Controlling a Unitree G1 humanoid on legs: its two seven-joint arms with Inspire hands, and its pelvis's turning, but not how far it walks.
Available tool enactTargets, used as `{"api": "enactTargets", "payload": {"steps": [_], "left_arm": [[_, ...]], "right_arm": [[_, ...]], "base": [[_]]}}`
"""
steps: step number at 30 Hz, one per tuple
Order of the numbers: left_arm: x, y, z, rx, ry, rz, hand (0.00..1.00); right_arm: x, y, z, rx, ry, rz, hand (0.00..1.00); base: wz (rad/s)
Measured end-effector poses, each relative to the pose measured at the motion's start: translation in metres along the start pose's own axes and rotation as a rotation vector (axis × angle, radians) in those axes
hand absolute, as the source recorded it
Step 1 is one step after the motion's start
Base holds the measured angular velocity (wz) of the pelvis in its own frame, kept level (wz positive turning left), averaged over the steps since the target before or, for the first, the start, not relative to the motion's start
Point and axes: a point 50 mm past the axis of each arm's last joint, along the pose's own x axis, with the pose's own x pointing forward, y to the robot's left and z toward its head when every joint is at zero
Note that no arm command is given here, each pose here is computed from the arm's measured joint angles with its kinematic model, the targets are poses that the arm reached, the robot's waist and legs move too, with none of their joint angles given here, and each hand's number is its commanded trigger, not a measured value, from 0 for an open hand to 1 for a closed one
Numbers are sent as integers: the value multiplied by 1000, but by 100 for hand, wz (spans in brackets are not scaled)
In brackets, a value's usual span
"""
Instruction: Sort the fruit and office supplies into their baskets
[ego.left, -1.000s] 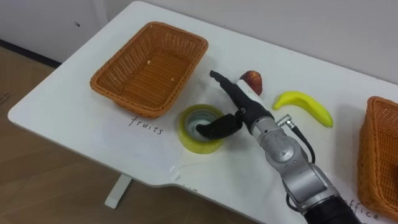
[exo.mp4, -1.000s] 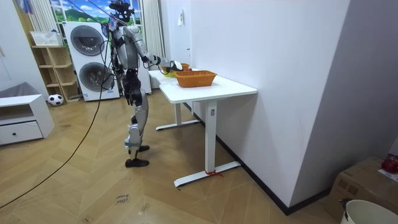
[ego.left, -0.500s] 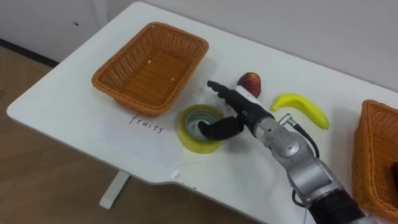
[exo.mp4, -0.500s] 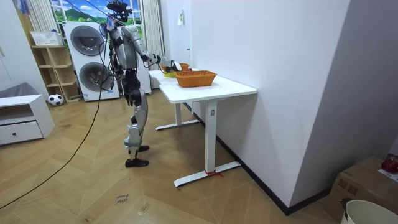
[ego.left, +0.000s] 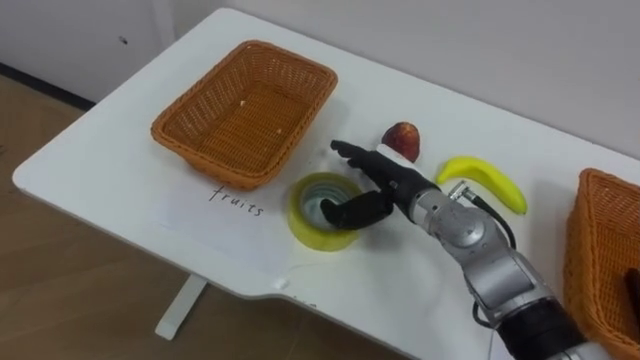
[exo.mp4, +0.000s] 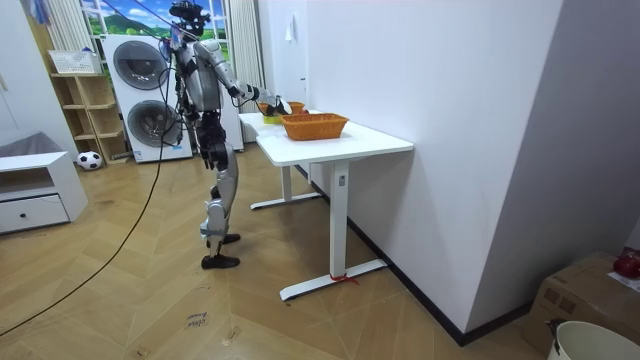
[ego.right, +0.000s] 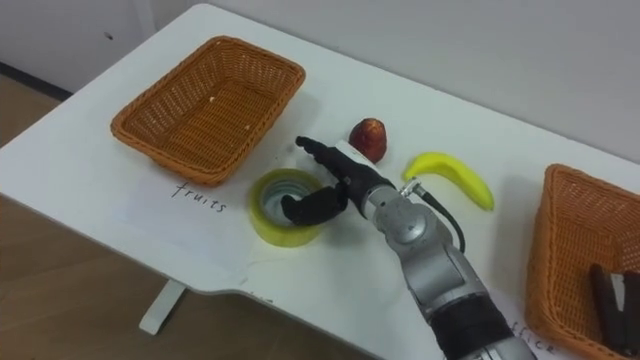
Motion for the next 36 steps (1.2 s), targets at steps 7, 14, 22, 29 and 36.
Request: {"api": "enactTargets", "payload": {"steps": [7, 14, 22, 29, 36], "left_arm": [[0, 2, 3, -2, 0, 6, 0], [0, 2, 4, 6, -3, 8, 0], [0, 3, 6, 7, -10, 9, 0], [0, 2, 8, 12, -14, 9, 0], [0, 2, 8, 11, -15, 9, 0]], "right_arm": [[1, -9, 3, -105, 36, -18, 100], [1, -16, 3, -227, 89, -52, 100], [1, -15, 1, -233, 111, -35, 100], [1, -16, 1, -231, 117, -30, 100], [1, -17, 1, -228, 122, -28, 100]], "base": [[0], [5], [0], [0], [-1]]}}
